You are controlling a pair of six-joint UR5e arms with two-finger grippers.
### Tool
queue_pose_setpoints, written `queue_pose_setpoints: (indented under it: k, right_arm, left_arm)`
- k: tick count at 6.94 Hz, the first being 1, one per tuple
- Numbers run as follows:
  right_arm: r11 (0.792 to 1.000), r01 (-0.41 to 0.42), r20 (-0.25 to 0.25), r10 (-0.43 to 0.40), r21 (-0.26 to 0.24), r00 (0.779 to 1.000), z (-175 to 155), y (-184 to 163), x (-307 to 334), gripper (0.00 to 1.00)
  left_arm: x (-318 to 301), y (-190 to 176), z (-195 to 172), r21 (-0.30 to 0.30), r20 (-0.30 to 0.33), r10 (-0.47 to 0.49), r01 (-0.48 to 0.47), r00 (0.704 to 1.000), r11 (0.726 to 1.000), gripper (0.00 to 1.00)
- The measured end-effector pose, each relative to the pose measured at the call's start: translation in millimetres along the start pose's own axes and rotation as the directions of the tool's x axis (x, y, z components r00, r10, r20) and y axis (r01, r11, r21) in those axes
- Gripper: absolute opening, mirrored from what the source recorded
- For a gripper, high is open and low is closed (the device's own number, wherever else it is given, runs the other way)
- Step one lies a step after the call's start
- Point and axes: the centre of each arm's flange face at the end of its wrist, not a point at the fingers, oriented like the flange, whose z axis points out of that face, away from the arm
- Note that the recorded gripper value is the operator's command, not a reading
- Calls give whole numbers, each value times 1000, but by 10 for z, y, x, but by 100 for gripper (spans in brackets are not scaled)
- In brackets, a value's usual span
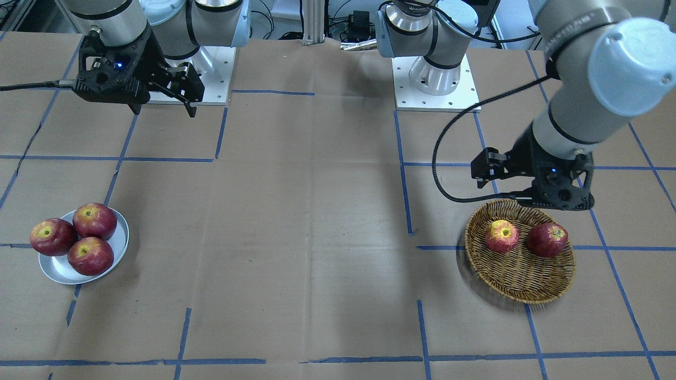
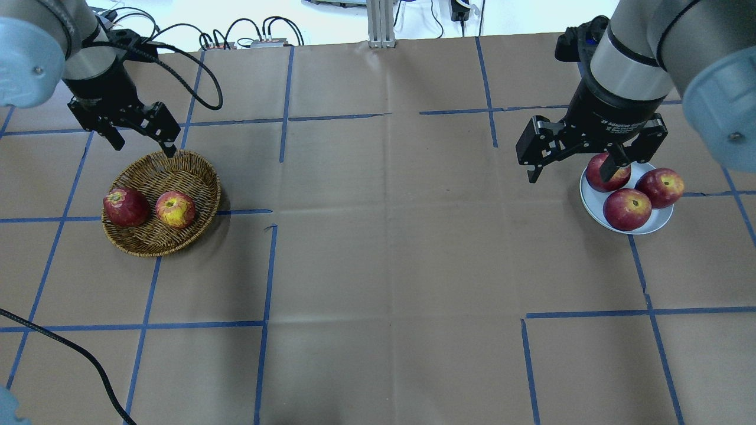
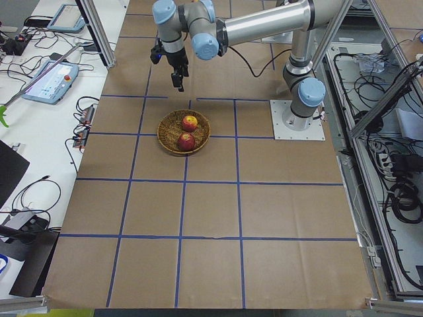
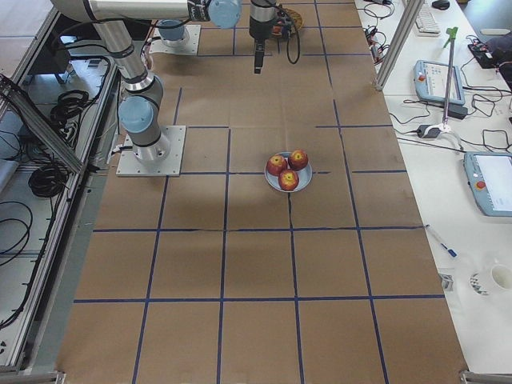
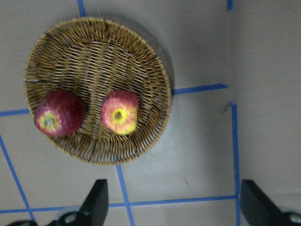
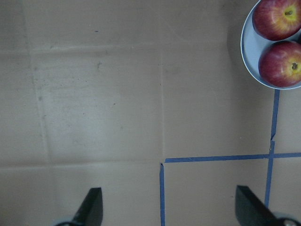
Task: Transfer apple from basket to plate
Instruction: 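Lower the left gripper onto the red-yellow apple in the basket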
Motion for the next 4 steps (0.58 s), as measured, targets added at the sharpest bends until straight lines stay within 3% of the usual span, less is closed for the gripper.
queue_pose_setpoints:
  k: [2, 4]
  right_arm:
    - [1000, 2, 0, -2, 2, 1000, -2, -2, 2, 100]
    - [1000, 4, 0, -4, 5, 1000, -7, -6, 2, 100]
  left_arm:
    - [-210, -50, 628, 43, 24, 111, -112, 994, 993, 98]
    - [-228, -118, 1007, 20, -3, 142, -142, 990, 990, 98]
